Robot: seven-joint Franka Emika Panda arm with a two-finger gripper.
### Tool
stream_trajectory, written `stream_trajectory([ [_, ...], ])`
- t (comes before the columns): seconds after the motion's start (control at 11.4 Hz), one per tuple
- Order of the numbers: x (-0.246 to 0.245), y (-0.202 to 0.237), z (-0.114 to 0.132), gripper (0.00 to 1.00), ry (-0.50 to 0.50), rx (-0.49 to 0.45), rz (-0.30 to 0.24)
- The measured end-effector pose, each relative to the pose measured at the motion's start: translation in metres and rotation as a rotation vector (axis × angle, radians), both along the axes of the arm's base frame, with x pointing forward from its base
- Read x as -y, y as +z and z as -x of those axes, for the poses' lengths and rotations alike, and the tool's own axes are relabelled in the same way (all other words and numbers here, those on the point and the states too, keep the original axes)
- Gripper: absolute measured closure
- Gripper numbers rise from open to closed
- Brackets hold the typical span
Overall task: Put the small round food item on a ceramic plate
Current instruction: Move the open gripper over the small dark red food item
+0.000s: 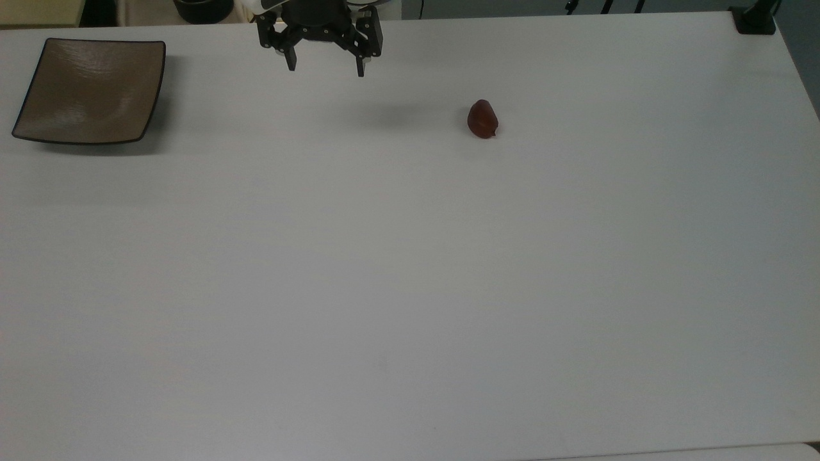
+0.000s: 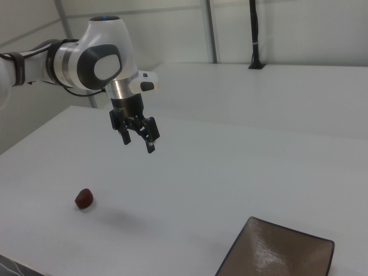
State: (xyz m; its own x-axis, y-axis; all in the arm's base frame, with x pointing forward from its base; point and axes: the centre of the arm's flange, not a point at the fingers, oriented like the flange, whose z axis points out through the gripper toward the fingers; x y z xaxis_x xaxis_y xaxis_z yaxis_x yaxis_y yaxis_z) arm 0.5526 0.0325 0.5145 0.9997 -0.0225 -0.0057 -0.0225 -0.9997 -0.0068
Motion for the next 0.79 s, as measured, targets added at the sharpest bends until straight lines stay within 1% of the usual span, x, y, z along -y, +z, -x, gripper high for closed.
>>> stream_trajectory([
  [0.18, -0.002, -0.003, -0.002, 0.0, 0.02, 0.004, 0.0],
  [0.35, -0.008, -0.015, -0.008, 0.0, 0.036, -0.003, 0.001],
  [0.62, -0.01, -0.019, -0.01, 0.0, 0.041, -0.006, 0.001],
  [0.79, -0.011, -0.018, -0.013, 0.0, 0.044, 0.032, -0.001],
])
